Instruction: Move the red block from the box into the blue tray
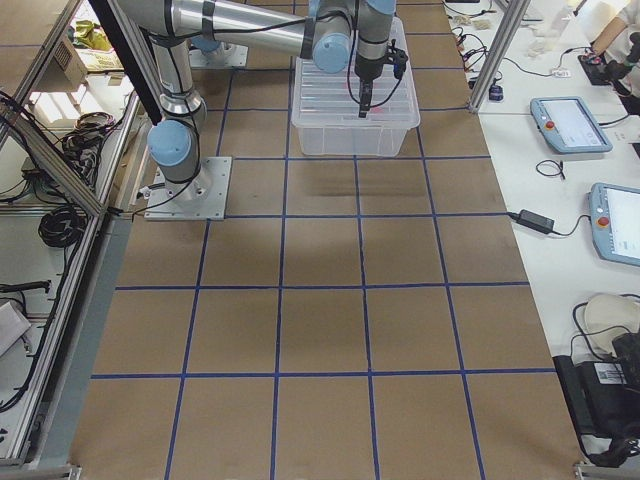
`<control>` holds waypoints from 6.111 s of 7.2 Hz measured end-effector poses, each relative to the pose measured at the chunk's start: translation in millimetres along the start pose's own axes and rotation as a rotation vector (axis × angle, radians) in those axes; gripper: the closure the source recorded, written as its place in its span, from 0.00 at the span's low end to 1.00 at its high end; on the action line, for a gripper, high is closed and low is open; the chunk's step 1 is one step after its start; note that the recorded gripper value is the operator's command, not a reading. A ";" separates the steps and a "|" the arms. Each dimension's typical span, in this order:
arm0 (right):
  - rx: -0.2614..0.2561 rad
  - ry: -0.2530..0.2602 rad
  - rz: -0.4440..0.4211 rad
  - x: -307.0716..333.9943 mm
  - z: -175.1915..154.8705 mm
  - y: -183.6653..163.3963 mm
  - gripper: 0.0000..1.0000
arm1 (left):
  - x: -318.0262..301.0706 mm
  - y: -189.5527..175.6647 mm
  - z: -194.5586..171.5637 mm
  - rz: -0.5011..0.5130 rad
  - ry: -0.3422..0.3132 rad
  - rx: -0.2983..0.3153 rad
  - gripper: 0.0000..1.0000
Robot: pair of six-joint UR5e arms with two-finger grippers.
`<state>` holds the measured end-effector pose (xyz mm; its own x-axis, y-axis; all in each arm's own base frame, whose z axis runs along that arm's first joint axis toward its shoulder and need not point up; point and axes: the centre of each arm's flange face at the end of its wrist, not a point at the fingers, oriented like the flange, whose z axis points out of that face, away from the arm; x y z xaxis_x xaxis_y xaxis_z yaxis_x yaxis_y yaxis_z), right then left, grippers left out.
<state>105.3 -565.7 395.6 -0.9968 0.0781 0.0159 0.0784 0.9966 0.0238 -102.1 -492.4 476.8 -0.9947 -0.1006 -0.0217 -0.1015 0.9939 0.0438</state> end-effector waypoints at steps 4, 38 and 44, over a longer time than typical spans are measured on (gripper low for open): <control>-0.033 0.008 -0.044 23.2 34.7 -11.1 0.00 | -0.1 0.0 0.2 0.000 -0.001 -0.001 0.00; 0.013 0.016 -0.022 206.9 -116.3 59.3 0.00 | 67.8 -47.3 156.9 0.182 0.053 0.053 0.00; 0.045 0.022 0.027 7.2 -122.3 70.9 0.00 | 72.5 -46.7 234.1 0.184 0.051 0.003 0.15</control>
<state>105.4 -497.5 519.7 -0.9938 0.1049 0.0380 0.1041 0.9943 -0.0217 -165.4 -535.4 239.3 -0.9960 0.0809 0.0374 0.0824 0.9958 0.0393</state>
